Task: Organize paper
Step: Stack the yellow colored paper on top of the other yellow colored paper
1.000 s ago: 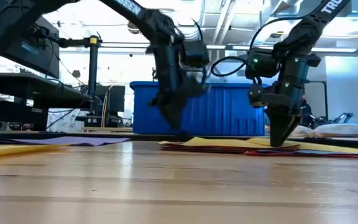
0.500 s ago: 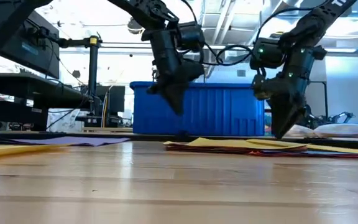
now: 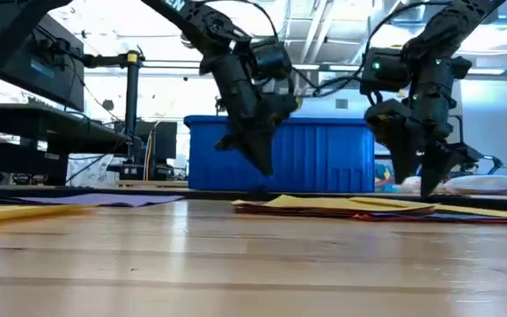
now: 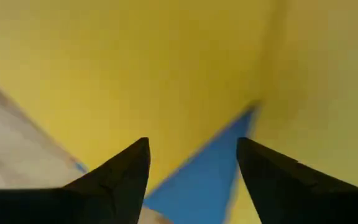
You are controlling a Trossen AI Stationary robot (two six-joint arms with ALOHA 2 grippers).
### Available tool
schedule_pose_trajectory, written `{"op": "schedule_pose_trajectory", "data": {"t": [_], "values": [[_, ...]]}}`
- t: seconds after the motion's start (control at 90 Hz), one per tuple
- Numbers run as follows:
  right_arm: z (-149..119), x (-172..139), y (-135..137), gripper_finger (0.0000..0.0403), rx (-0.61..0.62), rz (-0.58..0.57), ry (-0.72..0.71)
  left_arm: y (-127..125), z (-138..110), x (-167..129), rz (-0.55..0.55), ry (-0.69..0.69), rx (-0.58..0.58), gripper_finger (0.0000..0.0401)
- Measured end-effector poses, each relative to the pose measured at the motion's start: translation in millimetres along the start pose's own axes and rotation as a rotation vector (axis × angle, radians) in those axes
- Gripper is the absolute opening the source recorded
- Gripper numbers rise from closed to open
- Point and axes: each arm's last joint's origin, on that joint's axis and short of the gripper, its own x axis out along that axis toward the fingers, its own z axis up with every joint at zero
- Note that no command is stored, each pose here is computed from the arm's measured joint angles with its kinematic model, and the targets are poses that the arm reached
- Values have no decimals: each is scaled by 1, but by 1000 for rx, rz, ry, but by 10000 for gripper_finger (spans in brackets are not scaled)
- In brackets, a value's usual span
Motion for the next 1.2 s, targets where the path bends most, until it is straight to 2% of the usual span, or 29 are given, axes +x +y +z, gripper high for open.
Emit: {"op": "schedule_pose_trajectory", "data": {"t": [0.078,0.444,0.544,0.756,1.2], "values": [[-2,1,6,232,34,15,-31,-1,-8,10,-11,-20,31,0],[-16,7,10,221,181,-59,-100,-1,-39,34,-22,-9,115,0],[-20,12,7,221,219,-67,-111,-3,-40,35,-25,-20,126,0],[-23,21,7,221,279,8,-150,-4,-38,35,-31,-40,132,0],[-25,21,4,221,282,-45,-201,-4,-39,35,-33,-40,133,0]]}}
